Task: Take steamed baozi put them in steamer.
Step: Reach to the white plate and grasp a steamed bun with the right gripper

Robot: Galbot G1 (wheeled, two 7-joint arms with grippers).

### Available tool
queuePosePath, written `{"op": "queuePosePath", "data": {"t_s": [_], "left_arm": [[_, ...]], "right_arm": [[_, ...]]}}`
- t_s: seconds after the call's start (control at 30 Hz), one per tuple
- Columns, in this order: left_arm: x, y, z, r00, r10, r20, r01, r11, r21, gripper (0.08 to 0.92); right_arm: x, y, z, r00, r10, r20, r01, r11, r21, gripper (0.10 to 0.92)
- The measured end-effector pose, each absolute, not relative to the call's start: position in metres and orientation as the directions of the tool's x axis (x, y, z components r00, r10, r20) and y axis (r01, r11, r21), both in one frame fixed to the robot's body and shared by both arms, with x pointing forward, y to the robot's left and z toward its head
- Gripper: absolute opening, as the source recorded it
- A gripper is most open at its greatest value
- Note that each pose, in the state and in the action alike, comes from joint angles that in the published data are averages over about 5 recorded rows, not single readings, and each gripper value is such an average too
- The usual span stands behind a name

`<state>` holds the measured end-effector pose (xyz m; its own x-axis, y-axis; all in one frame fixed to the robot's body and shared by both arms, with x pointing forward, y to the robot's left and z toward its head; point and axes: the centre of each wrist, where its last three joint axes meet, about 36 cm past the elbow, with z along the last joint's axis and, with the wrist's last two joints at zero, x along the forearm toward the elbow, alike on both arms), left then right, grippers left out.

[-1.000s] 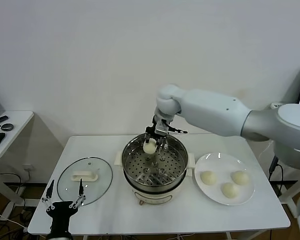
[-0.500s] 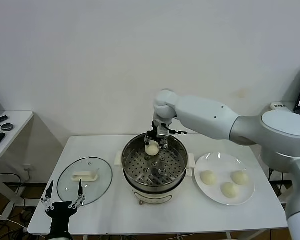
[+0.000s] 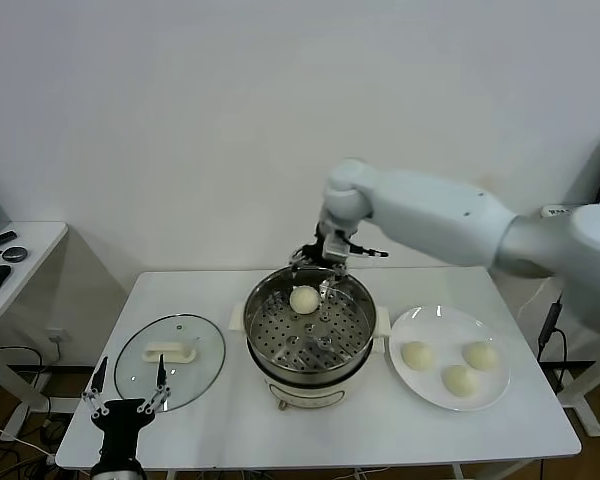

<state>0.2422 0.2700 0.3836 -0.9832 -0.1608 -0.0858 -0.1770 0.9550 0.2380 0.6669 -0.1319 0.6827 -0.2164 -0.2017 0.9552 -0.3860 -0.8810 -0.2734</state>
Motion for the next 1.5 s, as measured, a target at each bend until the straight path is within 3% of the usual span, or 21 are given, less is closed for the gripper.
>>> {"op": "queuePosePath", "data": {"t_s": [0.27,0.5,0.93,1.5], "left_arm": [[0.249,0.269,0.383,-0.987,-0.135,-0.087,-0.152,0.959,0.24,0.823],[0.252,0.268,0.381,-0.989,-0.123,-0.087,-0.142,0.958,0.25,0.823],[0.25,0.27,0.383,-0.987,-0.132,-0.092,-0.152,0.953,0.262,0.823],[0.248,0.275,0.386,-0.986,-0.143,-0.091,-0.163,0.946,0.281,0.823]], "right_arm": [[0.634,-0.225,0.686,-0.229,-0.144,0.963,-0.72,-0.641,-0.267,0.823],[0.611,-0.292,0.659,-0.209,-0.11,0.972,-0.864,-0.445,-0.236,0.823],[0.6,-0.343,0.587,-0.196,-0.08,0.977,-0.938,-0.274,-0.211,0.823],[0.611,-0.338,0.495,-0.162,-0.103,0.981,-0.959,-0.216,-0.181,0.823]]}}
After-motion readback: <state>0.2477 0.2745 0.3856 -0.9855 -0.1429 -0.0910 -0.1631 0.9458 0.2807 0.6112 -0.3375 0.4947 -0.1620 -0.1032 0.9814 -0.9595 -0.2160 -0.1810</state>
